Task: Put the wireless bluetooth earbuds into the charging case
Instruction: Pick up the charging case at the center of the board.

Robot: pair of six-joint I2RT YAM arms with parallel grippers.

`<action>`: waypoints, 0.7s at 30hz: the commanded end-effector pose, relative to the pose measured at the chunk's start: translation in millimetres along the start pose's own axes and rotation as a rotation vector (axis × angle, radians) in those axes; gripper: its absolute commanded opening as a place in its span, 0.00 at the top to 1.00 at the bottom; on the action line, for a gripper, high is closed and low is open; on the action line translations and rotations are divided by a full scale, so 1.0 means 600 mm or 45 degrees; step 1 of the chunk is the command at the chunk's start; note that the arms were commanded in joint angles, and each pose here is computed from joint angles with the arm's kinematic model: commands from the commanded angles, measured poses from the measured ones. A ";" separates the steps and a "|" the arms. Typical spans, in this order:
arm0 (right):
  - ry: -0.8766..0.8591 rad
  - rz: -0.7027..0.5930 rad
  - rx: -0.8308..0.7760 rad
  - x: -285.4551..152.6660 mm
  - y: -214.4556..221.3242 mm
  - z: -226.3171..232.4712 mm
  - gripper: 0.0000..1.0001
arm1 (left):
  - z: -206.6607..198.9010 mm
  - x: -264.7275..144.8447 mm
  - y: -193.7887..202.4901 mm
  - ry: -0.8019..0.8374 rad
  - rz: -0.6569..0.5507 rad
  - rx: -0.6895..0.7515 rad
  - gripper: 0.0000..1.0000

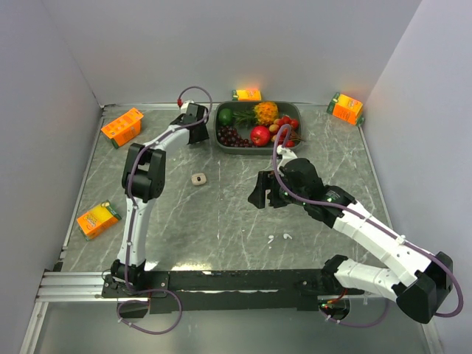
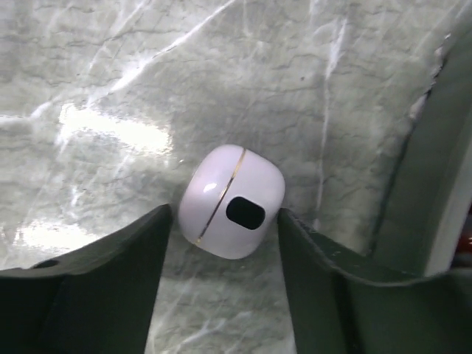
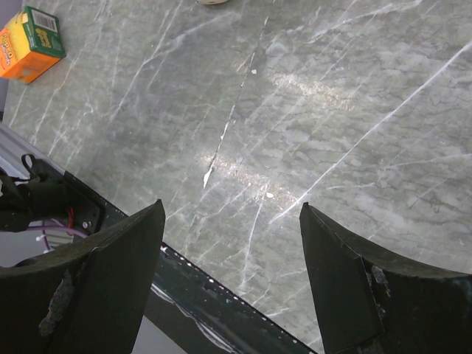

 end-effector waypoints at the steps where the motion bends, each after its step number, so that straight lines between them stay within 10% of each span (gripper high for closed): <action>1: -0.040 -0.089 -0.016 -0.014 -0.026 0.014 0.19 | 0.033 -0.009 0.029 -0.062 0.101 0.055 0.44; 12: -0.073 -0.126 0.006 -0.033 -0.035 0.024 0.19 | 0.070 -0.124 -0.032 -0.058 -0.069 0.024 0.81; 21: -0.081 -0.174 0.025 -0.054 -0.023 0.015 0.19 | 0.027 -0.311 0.069 0.292 -0.089 0.082 0.86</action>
Point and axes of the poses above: each gripper's point midway between its finger pads, its own x axis out along the fingers, its own z axis along the line the jaws close on, y = z × x, the point moved 2 cm from there along -x, back along the fingers, and after that the axes turned 5 degrees about x, right-handed, at the moved point
